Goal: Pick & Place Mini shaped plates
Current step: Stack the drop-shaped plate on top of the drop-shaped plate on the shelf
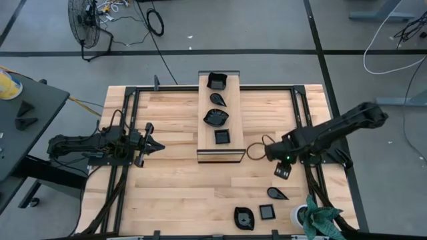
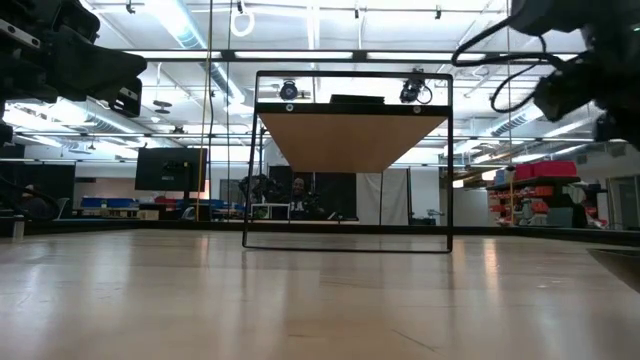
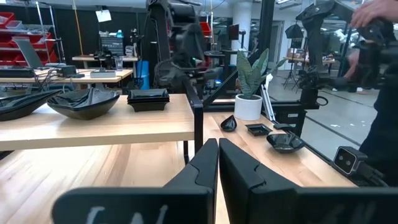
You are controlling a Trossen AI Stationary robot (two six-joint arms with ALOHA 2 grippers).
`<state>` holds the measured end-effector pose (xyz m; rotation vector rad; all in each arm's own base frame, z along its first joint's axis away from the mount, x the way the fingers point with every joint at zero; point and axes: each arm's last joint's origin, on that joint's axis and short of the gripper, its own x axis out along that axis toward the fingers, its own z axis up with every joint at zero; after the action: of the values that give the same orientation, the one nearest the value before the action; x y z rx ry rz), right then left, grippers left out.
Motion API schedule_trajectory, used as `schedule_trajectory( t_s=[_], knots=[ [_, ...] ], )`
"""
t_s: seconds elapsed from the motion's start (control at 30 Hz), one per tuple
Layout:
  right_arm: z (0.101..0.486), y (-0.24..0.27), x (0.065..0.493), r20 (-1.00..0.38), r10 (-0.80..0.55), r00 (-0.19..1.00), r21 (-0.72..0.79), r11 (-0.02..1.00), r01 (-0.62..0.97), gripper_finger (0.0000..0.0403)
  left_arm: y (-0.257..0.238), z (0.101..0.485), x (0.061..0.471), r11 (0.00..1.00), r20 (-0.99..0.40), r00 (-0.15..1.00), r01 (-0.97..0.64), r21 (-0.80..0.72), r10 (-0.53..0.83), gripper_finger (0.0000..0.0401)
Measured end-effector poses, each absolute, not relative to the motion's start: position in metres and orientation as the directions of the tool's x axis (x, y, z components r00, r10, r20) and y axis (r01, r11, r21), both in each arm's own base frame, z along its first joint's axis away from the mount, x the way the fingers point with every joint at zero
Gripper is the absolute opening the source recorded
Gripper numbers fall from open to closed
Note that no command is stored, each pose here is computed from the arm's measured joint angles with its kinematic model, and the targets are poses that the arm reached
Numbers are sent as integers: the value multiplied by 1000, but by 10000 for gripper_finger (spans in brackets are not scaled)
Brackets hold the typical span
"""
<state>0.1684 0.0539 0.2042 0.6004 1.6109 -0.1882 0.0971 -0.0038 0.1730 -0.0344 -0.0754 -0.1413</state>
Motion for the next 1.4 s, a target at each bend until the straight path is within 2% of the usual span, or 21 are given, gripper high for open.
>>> schedule_trajectory(
  t_s=[0.27,0.43,0.57,0.73,0.97,1.4],
  knots=[
    [198,93,173,-949,315,22,290,842,456,169,-4,173,97,989,77,987,142,-29,-139,18],
    [190,113,175,-961,269,62,266,839,475,169,-4,173,97,989,78,987,142,-29,-139,18],
    [181,122,177,-968,247,41,233,832,502,185,-4,173,97,989,78,987,142,-29,-140,18],
    [165,134,178,-975,221,-17,178,826,535,225,-4,173,97,989,78,987,142,-29,-139,18],
    [147,153,176,-979,196,-60,139,852,505,267,-4,173,97,989,78,987,142,-29,-140,18],
    [134,161,175,-989,133,-64,76,828,556,267,-4,173,97,989,78,987,142,-29,-139,18]
  ],
)
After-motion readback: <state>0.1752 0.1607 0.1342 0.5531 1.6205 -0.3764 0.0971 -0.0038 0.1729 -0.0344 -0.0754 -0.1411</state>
